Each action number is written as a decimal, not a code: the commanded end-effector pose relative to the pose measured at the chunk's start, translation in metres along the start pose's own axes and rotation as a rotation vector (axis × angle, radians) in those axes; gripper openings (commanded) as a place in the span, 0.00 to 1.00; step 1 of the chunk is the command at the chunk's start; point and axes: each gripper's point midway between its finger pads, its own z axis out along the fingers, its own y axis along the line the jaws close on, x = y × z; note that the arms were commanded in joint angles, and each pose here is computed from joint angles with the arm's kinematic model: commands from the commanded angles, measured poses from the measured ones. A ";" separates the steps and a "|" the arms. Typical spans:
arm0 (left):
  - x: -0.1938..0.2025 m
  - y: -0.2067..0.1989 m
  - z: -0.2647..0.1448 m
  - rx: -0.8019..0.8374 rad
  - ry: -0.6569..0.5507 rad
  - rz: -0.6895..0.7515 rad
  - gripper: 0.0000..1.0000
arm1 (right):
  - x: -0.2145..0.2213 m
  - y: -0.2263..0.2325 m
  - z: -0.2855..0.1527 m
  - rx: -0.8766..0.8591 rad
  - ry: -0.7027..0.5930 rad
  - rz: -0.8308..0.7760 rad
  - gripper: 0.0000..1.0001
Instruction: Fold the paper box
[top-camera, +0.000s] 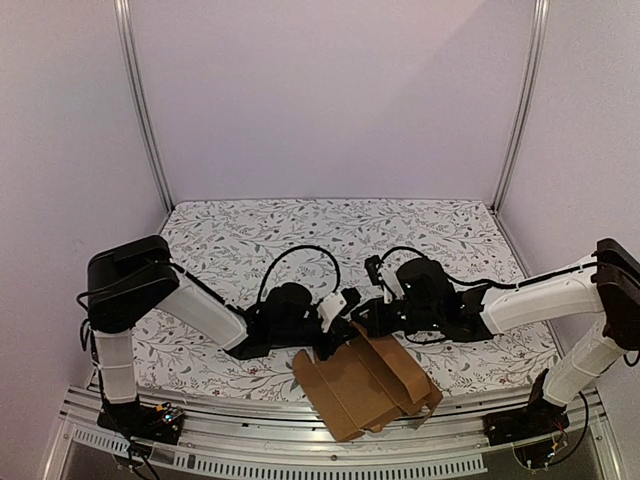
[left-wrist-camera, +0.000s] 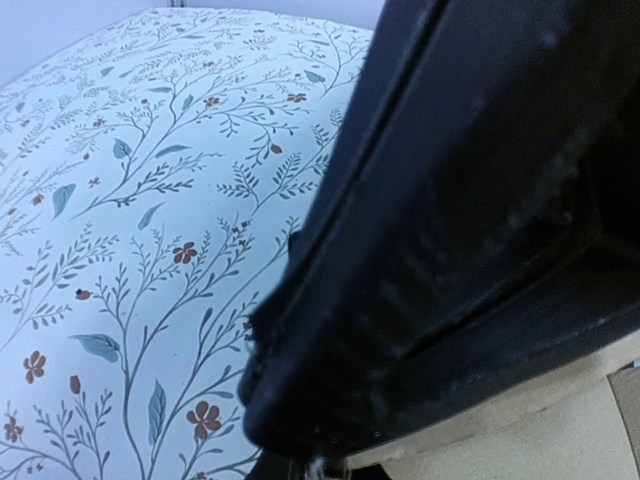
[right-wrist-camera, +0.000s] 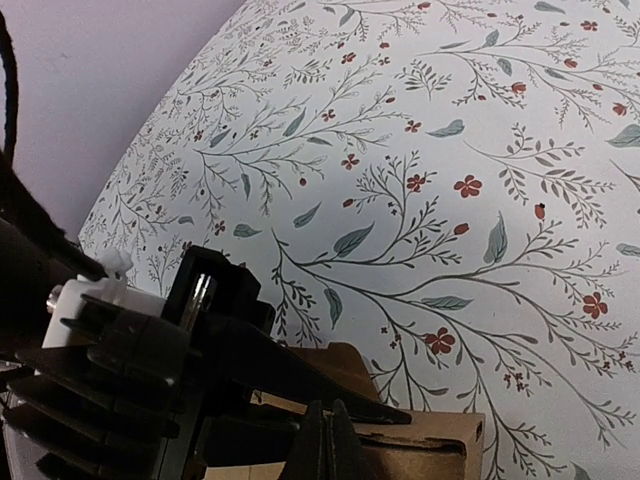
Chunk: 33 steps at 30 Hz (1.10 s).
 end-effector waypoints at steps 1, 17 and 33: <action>0.025 -0.003 0.004 0.023 0.047 -0.026 0.10 | 0.030 -0.022 0.007 0.082 0.068 0.026 0.00; 0.008 -0.008 0.017 0.022 0.004 -0.007 0.11 | 0.030 -0.021 0.008 0.081 0.068 0.038 0.00; -0.007 -0.024 0.029 0.026 -0.135 0.045 0.11 | 0.029 -0.027 -0.001 0.106 0.043 0.075 0.00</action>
